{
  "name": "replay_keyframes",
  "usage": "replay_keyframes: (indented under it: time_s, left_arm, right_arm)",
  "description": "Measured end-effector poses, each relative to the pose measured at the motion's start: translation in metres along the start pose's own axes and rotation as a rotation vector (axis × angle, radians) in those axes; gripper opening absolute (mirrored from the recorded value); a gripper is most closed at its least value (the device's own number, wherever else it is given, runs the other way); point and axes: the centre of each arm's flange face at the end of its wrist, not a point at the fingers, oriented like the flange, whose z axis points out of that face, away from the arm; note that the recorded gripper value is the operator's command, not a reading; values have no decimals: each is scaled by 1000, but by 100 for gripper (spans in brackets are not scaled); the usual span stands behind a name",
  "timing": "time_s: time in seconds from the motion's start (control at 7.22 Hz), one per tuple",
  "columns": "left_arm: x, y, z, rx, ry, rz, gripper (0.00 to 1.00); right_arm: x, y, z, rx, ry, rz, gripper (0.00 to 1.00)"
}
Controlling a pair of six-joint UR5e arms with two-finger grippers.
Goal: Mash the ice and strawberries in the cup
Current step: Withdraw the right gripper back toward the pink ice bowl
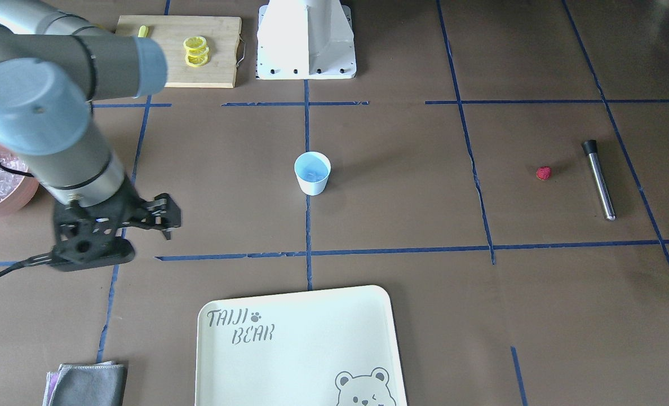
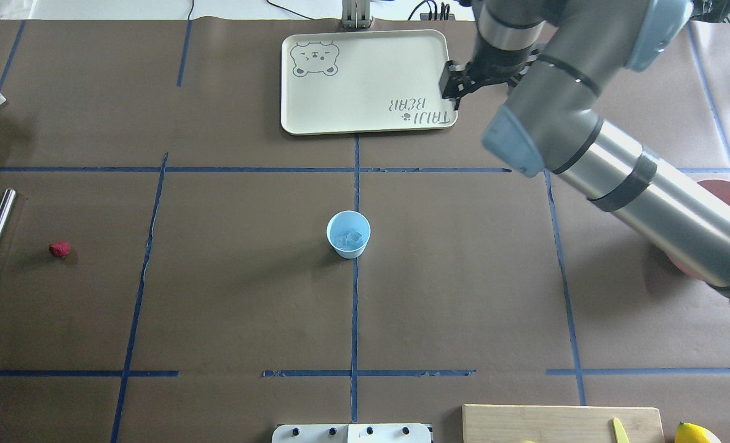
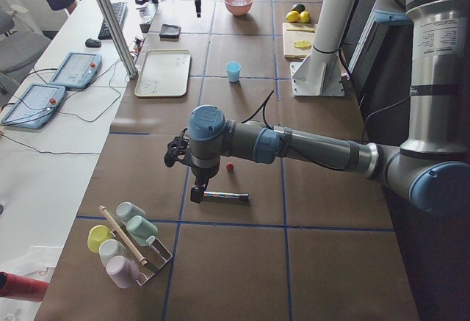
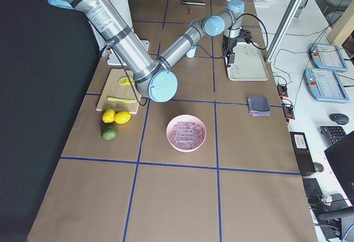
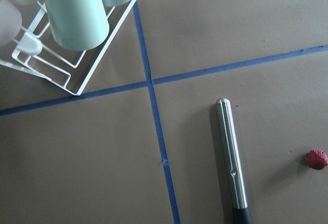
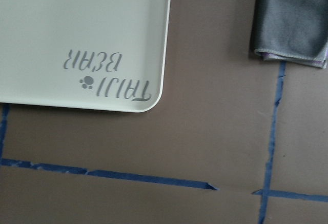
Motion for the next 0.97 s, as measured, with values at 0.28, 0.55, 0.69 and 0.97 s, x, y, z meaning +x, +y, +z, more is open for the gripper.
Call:
replay_keyframes:
  time_s: [0.28, 0.55, 0.69, 0.97]
  left_arm:
    - [1, -14, -1, 18, 1, 12, 100]
    - [3, -32, -3, 29, 7, -80, 100]
    - [4, -35, -2, 30, 9, -113, 100]
    - [18, -40, 1, 38, 14, -91, 100]
  right_arm:
    - [134, 40, -4, -20, -32, -106, 100]
    - [231, 86, -9, -29, -45, -170, 99]
    - [282, 115, -5, -41, -53, -178, 99]
    - [379, 186, 4, -66, -69, -101, 99]
